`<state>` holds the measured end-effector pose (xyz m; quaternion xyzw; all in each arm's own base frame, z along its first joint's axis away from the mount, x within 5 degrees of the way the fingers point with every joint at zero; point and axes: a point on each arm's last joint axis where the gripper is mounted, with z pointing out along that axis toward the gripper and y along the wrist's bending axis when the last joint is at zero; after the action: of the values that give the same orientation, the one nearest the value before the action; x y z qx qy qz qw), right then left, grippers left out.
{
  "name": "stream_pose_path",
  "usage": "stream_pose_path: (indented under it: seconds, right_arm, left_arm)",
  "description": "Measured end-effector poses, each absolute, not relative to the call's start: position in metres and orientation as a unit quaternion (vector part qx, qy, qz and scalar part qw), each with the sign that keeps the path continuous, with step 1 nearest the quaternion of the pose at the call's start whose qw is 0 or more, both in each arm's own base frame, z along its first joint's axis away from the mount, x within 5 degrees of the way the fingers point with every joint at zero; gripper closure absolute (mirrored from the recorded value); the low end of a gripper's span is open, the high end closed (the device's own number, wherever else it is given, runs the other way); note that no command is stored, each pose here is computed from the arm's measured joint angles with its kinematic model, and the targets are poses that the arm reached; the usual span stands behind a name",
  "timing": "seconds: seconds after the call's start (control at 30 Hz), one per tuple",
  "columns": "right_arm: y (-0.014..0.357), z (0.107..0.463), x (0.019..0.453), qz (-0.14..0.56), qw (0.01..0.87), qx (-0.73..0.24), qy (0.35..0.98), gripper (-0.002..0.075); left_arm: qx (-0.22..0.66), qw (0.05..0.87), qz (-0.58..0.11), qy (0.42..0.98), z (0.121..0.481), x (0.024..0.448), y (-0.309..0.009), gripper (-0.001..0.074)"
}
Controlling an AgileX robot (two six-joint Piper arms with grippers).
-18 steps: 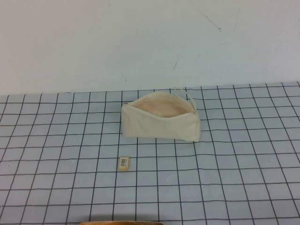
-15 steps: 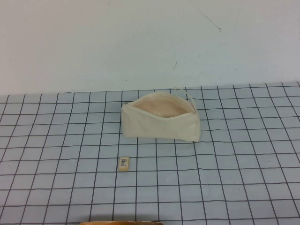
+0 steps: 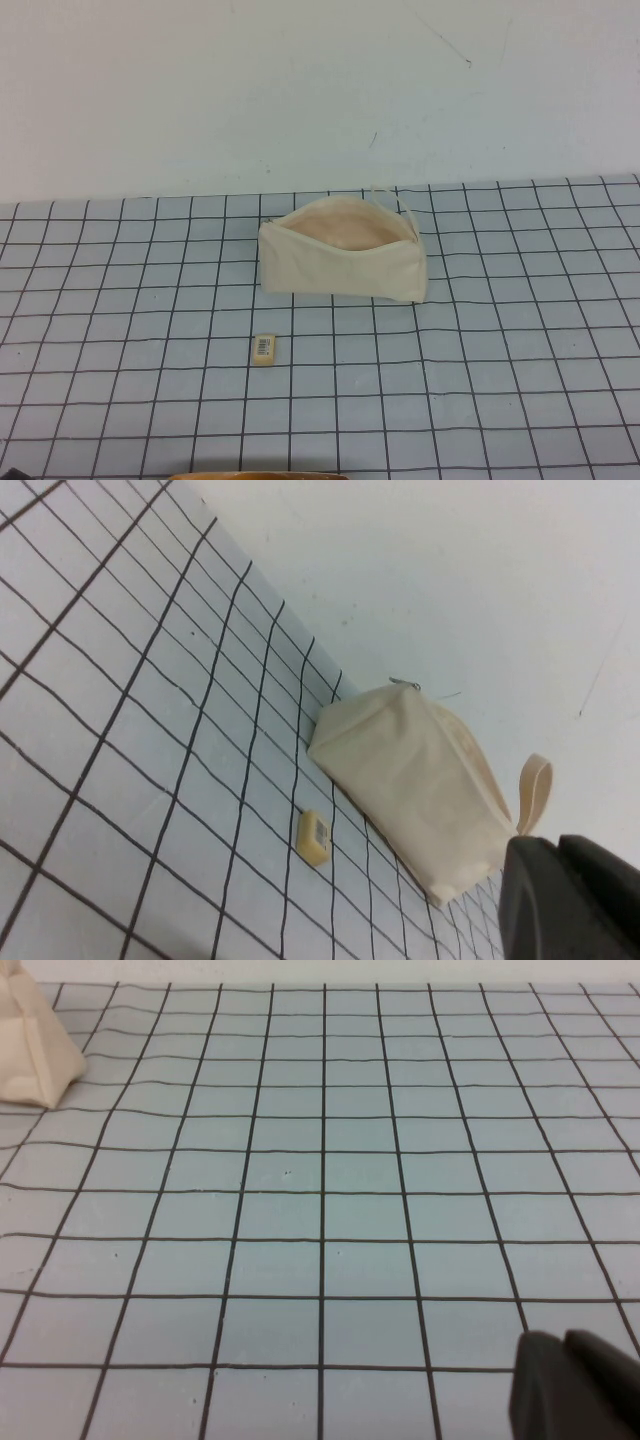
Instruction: Put eraser into pencil case
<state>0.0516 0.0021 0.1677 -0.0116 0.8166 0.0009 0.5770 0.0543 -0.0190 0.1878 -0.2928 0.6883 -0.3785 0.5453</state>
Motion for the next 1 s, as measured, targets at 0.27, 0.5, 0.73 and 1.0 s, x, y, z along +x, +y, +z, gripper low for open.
stream_pose_path:
  seconds: [0.27,0.5,0.73,1.0]
  right_arm:
    - [0.002,0.168,0.052,0.001,0.577,-0.012,0.817,0.0727]
    - [0.002,0.168,0.052,0.001,0.577,-0.012,0.817,0.0727]
    - [0.002,0.168,0.052,0.001,0.577,-0.012,0.817,0.0727]
    - [0.002,0.168,0.052,0.001,0.577,-0.012,0.817,0.0727]
  left_arm:
    - [-0.269,0.568,-0.36,0.689,0.194,0.054,-0.018,0.0736]
    - [-0.122,0.533,-0.24,0.802,0.247,0.056,-0.024,0.0736]
    - [0.024,0.447,-0.106,0.888,0.306,0.096,-0.019,0.0736]
    - [0.104,0.321,-0.08,0.938,0.32,0.172,-0.02,0.0736]
